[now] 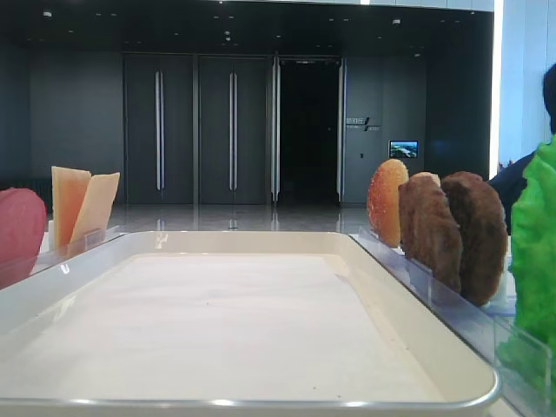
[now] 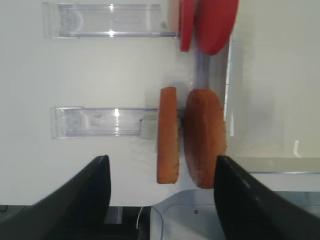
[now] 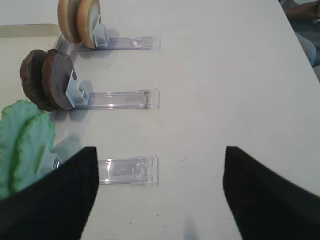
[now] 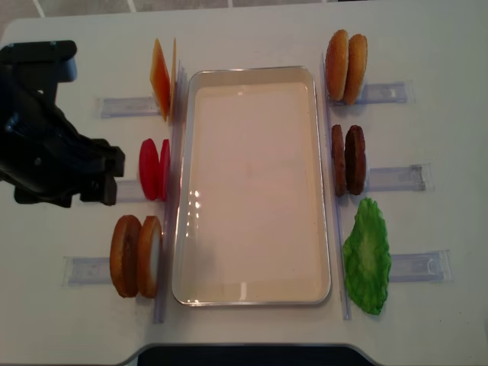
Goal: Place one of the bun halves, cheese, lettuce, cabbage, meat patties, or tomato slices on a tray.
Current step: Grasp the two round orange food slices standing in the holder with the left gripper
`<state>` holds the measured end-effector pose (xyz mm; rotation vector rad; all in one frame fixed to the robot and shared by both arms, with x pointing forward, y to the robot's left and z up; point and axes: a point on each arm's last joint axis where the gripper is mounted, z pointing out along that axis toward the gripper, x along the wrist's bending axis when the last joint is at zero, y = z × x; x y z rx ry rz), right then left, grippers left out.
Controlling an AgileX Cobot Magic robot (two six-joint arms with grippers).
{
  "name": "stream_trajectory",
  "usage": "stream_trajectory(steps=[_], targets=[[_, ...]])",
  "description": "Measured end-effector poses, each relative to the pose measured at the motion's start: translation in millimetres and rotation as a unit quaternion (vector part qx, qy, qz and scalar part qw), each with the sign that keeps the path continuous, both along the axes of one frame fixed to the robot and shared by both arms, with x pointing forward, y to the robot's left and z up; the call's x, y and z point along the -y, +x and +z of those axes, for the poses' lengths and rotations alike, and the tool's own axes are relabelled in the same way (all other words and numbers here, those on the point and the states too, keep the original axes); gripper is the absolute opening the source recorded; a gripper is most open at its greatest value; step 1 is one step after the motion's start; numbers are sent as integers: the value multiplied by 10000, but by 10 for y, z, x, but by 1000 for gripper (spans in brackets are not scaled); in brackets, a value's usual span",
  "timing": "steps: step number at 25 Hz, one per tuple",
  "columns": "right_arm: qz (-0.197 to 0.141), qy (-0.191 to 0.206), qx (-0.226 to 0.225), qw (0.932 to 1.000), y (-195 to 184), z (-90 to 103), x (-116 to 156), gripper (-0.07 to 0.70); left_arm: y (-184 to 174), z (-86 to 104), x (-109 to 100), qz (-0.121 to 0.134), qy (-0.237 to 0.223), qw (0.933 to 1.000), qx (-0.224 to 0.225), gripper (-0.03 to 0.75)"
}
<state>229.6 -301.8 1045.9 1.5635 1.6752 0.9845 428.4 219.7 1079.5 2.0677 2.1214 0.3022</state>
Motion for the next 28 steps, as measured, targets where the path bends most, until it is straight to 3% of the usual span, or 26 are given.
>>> stream_trajectory(steps=[9, 16, 28], targets=[[0, 0, 0, 10000, 0, 0, 0, 524, -63, -177, 426, -76, 19, 9995, -308, 492], [0, 0, 0, 10000, 0, 0, 0, 524, 32, -396, 556, -46, 172, 9972, -725, 492], [0, 0, 0, 10000, 0, 0, 0, 524, 127, -616, 640, -18, 390, 9934, -1074, 492]])
